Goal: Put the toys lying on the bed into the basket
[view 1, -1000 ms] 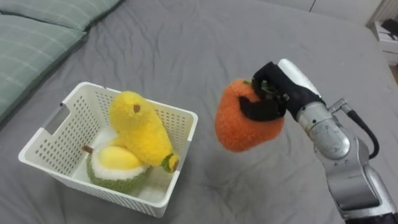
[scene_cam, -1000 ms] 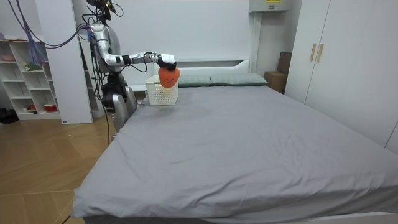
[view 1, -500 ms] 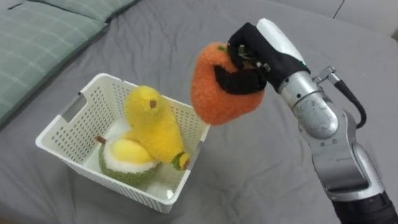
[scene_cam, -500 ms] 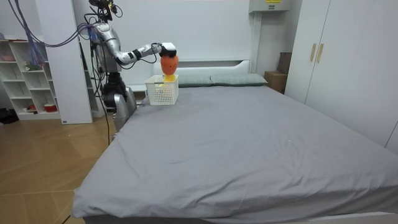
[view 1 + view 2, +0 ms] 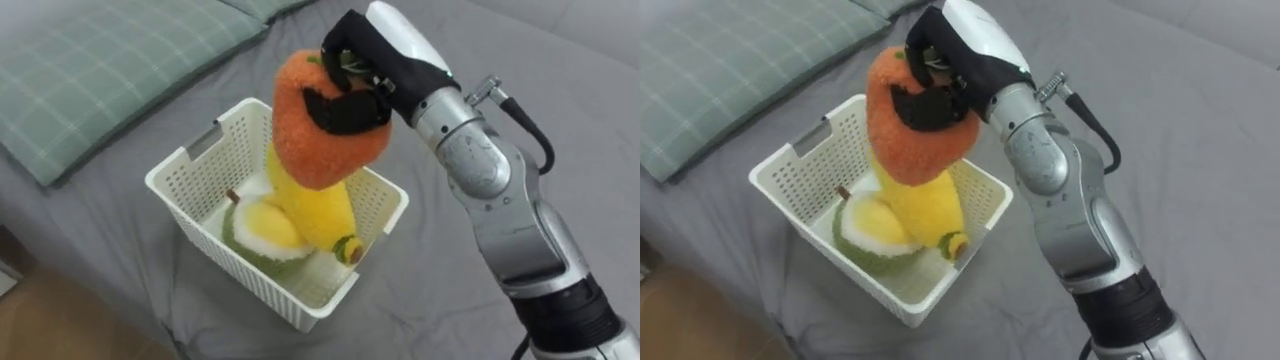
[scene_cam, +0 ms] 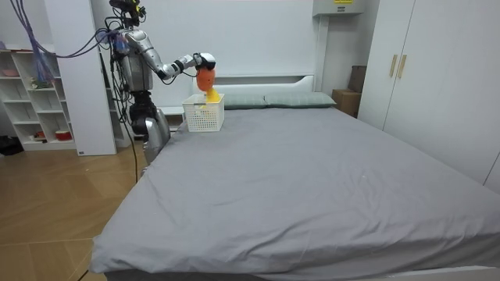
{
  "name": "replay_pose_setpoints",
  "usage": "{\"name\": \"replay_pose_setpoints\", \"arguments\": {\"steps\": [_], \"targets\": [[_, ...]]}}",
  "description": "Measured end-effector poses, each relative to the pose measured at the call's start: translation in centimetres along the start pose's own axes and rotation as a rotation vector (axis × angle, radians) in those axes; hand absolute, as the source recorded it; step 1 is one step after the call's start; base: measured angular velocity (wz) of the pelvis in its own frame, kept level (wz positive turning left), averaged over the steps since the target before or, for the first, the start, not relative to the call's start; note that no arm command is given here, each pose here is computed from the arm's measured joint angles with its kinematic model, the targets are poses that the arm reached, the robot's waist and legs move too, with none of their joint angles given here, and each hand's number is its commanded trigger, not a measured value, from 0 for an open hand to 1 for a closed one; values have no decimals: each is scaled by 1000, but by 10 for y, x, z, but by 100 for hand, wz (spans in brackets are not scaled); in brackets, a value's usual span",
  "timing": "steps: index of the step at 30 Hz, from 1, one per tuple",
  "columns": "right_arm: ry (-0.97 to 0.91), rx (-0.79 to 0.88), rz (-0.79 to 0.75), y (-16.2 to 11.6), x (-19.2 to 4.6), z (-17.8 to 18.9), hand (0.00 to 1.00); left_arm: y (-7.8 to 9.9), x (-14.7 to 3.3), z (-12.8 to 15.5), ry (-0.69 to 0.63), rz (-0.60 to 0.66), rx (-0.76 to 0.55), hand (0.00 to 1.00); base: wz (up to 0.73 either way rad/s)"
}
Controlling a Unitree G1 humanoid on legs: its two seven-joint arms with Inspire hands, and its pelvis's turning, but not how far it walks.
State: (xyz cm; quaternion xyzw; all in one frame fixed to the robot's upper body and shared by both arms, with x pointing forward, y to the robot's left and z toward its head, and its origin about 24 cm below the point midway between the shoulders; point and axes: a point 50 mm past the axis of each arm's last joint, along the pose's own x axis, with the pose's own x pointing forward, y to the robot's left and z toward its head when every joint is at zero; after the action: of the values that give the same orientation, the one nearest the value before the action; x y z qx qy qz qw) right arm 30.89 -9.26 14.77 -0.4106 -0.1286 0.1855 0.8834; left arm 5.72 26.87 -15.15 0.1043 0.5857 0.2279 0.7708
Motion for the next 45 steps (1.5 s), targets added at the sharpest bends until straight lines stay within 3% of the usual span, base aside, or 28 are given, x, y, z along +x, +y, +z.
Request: {"name": "replay_pose_setpoints", "arguments": {"steps": [14, 24, 25, 26, 28, 29, 45], "targets": [[177, 8, 129, 37, 5, -38, 100, 8, -2, -2, 2, 47, 5, 0, 17], [331, 8, 194, 56, 0, -73, 98, -2, -4, -7, 32, 31, 15, 0, 7], [334, 6, 184, 56, 0, -74, 93, -3, -4, -8, 35, 28, 20, 0, 6], [340, 9, 171, 57, 0, -77, 77, -3, -4, -10, 40, 27, 21, 0, 4], [350, 13, 153, 58, -1, -81, 30, -3, -4, -9, 39, 27, 20, 0, 0], [357, 16, 140, 59, -1, -83, 0, -3, -4, -9, 39, 27, 20, 0, 0], [483, 120, -8, 59, -14, -121, 0, 4, -7, -19, 39, 49, 48, 0, 11]]}}
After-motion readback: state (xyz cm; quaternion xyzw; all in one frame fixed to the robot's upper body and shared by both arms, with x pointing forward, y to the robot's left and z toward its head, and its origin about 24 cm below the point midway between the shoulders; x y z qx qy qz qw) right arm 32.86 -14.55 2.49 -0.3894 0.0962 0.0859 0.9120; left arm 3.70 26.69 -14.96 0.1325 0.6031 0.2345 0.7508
